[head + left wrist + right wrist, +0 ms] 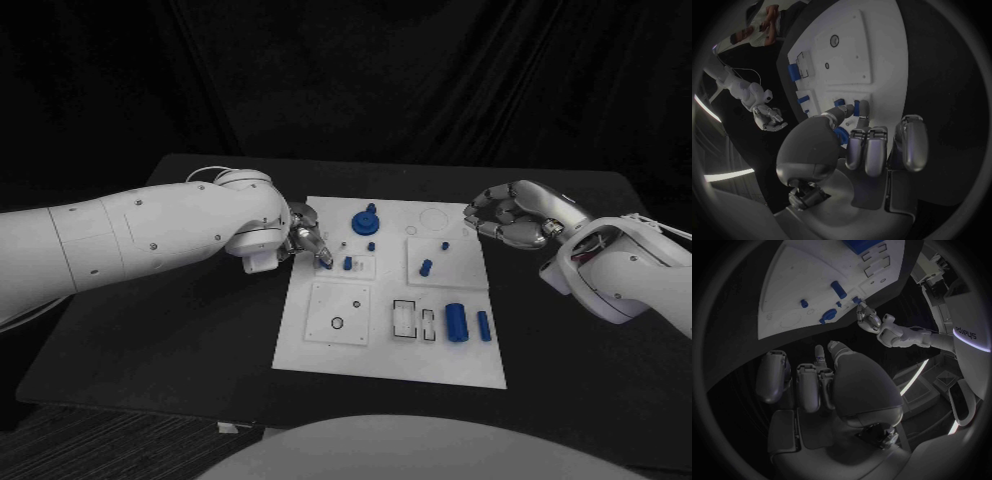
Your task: Assemble the parts on the task board
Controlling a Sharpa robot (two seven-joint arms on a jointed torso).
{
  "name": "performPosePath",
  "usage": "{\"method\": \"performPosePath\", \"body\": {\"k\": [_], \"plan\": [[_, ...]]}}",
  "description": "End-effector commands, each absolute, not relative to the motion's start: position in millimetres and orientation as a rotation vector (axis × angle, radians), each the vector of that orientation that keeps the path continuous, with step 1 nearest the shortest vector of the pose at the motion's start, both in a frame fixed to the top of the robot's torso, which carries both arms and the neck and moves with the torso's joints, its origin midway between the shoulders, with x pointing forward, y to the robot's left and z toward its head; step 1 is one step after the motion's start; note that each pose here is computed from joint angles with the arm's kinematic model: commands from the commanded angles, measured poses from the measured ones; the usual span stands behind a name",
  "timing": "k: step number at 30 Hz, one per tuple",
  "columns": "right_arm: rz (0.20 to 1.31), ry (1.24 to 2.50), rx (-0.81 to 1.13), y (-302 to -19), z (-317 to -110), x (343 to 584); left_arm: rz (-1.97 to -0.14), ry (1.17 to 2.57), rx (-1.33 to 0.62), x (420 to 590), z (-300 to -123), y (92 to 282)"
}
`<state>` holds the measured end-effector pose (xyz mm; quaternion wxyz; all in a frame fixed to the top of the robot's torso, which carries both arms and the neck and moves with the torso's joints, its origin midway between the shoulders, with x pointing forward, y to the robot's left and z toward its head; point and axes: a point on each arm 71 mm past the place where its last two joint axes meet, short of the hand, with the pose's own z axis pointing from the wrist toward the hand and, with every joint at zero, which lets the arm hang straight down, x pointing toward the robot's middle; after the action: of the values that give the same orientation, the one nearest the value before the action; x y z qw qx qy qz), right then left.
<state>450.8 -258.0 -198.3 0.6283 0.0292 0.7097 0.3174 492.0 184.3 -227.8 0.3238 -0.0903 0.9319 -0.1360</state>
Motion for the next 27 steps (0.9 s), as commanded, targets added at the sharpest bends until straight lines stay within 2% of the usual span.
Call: {"method": "performPosePath", "body": {"k": [1,27], "plan": [[0.715,1.637,0.076,-258.7,-200.0,450.5,-0.37,2.429,-0.248,491.9,-228.2,183.0],[0.716,1.643,0.076,-258.2,-201.9,450.1,-0.363,2.461,-0.214,492.7,-230.1,176.7]]}}
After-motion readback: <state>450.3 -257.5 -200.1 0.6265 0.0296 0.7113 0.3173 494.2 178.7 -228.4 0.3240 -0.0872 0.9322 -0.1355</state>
